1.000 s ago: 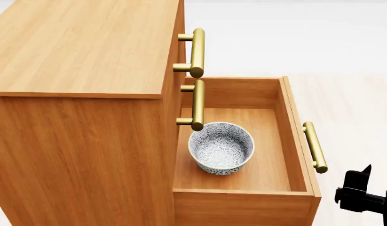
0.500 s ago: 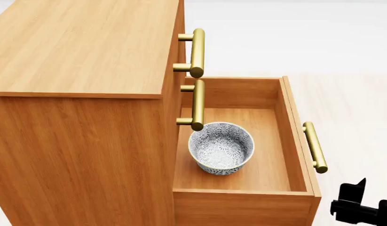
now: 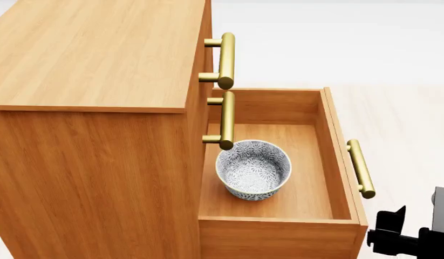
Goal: Put the bowl in the bottom drawer of the cabinet and close it.
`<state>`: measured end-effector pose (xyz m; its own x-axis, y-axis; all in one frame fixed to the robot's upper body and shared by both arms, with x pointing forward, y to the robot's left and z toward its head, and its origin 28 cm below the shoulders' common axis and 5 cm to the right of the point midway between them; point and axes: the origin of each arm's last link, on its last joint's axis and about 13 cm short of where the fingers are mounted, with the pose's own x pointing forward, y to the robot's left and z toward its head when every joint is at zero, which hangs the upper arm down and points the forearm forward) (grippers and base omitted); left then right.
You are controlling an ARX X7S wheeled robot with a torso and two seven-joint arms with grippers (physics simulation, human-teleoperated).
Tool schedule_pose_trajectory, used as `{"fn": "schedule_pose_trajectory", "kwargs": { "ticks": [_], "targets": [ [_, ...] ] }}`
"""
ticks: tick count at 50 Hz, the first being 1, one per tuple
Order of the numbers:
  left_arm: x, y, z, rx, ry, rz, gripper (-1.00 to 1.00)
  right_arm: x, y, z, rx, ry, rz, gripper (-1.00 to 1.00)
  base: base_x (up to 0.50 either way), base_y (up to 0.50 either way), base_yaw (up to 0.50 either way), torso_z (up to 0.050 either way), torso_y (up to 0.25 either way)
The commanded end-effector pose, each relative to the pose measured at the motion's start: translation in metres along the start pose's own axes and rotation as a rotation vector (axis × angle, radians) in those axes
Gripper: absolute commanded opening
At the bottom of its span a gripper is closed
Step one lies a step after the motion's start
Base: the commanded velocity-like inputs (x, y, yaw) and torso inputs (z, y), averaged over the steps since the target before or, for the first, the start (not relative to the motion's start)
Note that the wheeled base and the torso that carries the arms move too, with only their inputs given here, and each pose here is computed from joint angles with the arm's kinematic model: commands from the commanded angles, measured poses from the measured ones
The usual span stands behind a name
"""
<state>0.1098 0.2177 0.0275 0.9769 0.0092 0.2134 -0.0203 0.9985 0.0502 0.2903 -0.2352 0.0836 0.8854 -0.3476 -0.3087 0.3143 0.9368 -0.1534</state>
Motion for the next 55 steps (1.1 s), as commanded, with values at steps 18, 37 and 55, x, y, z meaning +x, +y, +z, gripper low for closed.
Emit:
{"fn": "schedule_pose_trajectory", "kwargs": {
  "ticks": [18,37,55],
  "targets": [
    [-0.001,0.001,0.004,-0.004,-0.002,0.005,1.00,0.006,0.015,-0.006,-0.018,0.013,0.042,1.00,0.00,0.00,0.00,0.000,0.000],
    [-0.001,0.000,0.004,-0.004,0.000,0.004,1.00,0.006,0.022,-0.001,-0.035,0.005,0.071,1.00,0.00,0.00,0.00,0.000,0.000],
    [0.001,0.000,-0.001,-0.006,0.000,0.004,1.00,0.008,0.032,-0.003,-0.047,0.011,0.097,1.00,0.00,0.00,0.00,0.000,0.000]
  ]
}}
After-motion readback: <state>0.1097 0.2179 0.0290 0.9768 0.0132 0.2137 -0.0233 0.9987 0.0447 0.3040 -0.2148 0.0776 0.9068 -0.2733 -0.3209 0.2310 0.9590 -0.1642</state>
